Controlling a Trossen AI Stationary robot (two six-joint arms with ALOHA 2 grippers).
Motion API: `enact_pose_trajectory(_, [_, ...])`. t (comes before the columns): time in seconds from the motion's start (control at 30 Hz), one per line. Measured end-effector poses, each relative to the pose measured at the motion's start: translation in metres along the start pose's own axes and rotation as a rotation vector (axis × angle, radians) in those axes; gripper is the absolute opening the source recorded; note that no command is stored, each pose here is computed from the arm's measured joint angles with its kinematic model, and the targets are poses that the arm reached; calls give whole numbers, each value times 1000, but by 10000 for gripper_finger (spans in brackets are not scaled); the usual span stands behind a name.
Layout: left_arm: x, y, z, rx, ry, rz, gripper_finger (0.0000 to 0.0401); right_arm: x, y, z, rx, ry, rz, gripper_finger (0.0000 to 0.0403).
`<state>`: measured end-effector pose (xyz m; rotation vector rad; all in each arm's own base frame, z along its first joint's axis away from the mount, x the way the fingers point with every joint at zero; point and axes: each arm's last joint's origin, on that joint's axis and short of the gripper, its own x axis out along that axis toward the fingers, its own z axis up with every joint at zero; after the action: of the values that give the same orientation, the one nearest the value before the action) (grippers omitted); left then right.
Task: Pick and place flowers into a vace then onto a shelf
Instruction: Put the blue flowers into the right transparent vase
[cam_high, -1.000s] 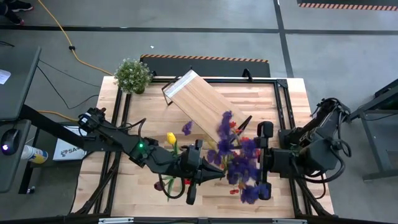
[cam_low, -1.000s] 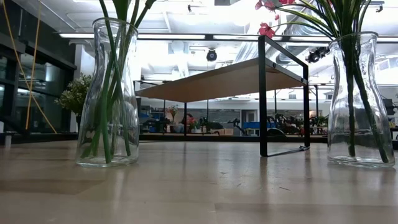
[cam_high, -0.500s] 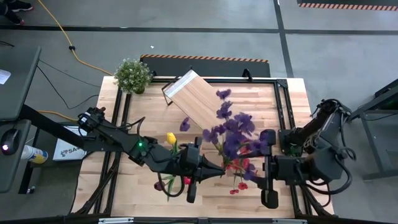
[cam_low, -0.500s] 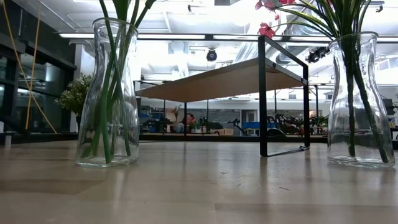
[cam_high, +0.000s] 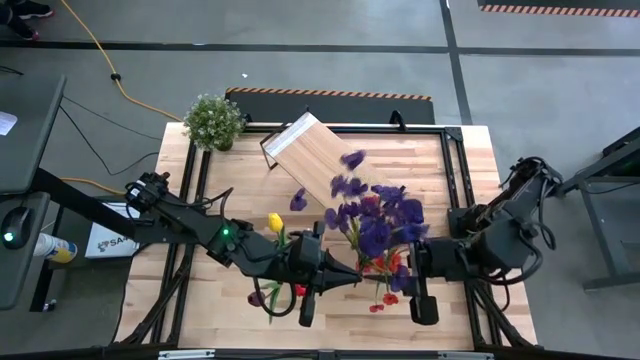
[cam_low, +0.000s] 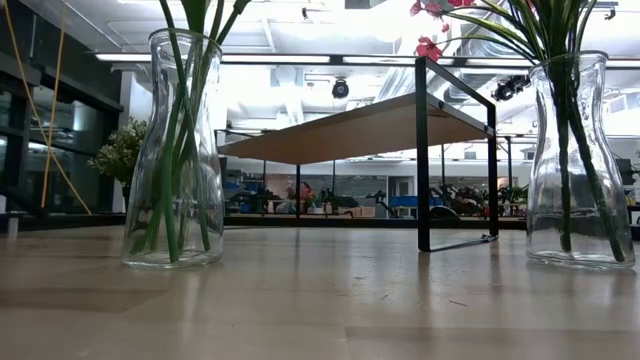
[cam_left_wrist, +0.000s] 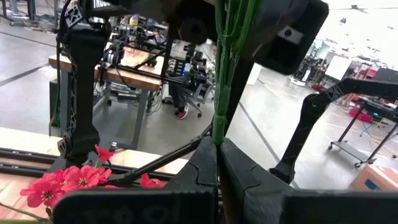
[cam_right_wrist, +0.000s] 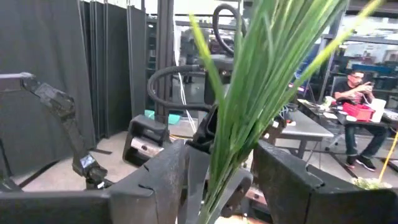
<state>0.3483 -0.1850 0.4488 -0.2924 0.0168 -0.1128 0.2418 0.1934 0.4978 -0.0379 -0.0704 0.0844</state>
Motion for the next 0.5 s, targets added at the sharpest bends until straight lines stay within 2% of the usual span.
enact_pose_trajectory(0.27, [2,0,-4,2,14,4,31,6,-10,3,-25,-29,-24,179])
enact_pose_trajectory(0.5, [2,0,-5,3,24,7,31,4,-12,7,-65,-56,-48,145])
